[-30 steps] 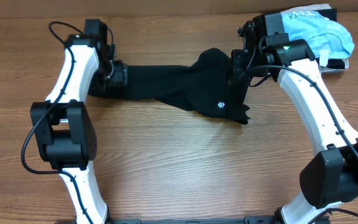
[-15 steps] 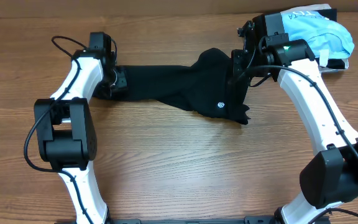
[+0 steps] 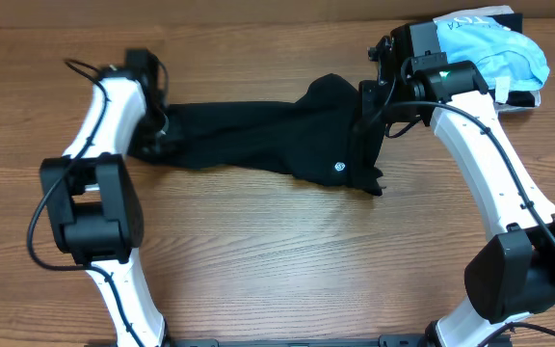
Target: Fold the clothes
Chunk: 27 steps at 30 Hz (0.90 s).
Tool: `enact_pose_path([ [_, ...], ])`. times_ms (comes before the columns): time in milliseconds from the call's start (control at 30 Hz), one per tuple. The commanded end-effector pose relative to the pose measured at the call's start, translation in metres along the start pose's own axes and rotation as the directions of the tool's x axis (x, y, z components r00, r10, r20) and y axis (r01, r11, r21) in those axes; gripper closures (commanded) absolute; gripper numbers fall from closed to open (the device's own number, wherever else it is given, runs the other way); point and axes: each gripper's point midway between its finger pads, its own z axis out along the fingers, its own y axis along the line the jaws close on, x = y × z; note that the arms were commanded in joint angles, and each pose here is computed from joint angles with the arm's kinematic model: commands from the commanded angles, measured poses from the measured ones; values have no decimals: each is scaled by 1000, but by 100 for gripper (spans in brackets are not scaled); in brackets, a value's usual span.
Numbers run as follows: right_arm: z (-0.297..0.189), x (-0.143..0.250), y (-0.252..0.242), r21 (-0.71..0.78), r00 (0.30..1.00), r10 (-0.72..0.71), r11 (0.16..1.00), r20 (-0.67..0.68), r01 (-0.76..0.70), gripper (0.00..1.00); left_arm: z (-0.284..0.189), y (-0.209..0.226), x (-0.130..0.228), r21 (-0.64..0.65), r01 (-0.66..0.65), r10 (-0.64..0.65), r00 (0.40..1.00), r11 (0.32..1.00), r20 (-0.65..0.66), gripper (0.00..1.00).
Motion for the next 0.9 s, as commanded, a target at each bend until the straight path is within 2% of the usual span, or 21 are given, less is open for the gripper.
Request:
enact_pose_path([
  [0,-11,2,6,-16,1000,0,1000,1,0,96,-71,16,-26,-55,-9,16,991,998,135,96],
  [133,-36,12,11,-24,1000,16,1000,1,-16,96,-136,23,-21,-94,-12,30,981,996,191,96],
  [267,-73,20,20,-36,999,8,999,46,-7,96,-181,22,-15,-84,-44,64,965,995,255,96],
  [600,-159,43,36,-74,982,27,997,188,-13,96,-248,18,11,-22,-72,74,908,997,412,96],
  [867,-202,88,37,-81,980,60,996,191,-45,96,-297,29,57,-16,-93,88,854,996,513,96],
])
